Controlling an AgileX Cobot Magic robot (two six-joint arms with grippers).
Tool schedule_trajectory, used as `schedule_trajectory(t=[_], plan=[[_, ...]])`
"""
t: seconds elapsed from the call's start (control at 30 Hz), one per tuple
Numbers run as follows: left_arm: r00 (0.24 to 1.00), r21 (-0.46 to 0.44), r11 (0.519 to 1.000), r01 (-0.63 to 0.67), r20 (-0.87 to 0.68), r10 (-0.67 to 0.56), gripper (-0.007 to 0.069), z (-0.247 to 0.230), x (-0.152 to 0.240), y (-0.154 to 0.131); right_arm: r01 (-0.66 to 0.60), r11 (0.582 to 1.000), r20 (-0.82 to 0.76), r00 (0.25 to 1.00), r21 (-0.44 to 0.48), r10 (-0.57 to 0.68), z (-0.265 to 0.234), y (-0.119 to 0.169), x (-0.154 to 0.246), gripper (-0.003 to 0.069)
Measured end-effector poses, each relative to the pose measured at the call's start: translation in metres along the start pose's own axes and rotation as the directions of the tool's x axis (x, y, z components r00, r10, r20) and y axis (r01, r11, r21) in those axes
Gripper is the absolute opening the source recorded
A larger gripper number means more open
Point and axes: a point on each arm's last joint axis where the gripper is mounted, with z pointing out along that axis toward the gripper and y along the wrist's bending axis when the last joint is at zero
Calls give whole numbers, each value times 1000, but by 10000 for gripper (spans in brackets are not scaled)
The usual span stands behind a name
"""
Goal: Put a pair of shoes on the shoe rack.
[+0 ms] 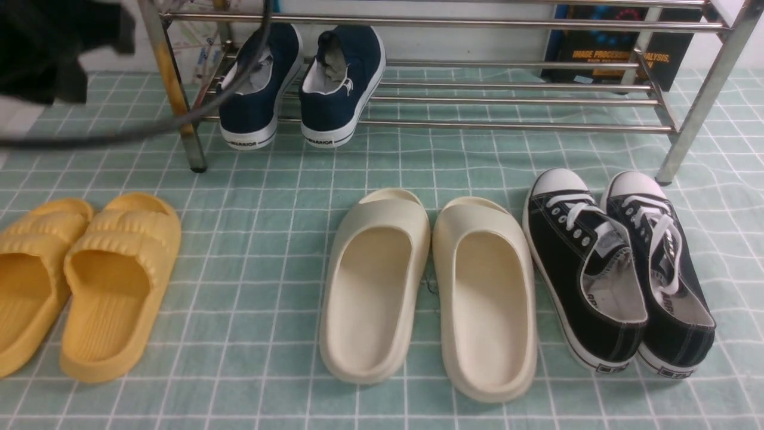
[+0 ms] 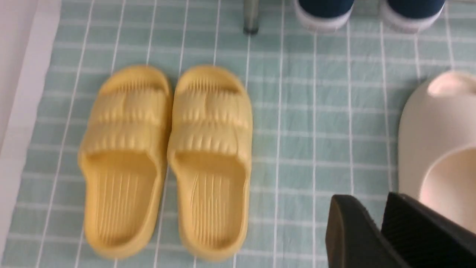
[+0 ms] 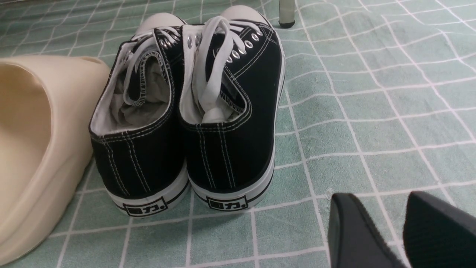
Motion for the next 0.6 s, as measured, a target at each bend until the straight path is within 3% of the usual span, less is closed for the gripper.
schedule_trajectory(t=[0.1,0.23,0.43,0.6], plan=[[1000,6,1000,16,1,-16,147,-6,29,10,0,1000,0,1000,0,0,0,0,0,247],[998,88,995,49,36,-53,147,-16,87,24,0,1000,0,1000,0,0,0,0,0,247],[989,204,976,77,112,-101,147,-26,130,32,0,1000,0,1000,0,0,0,0,0,247],[989,233,968,94,90,-118,147,-23,151,35,0,1000,0,1000,0,0,0,0,0,247]])
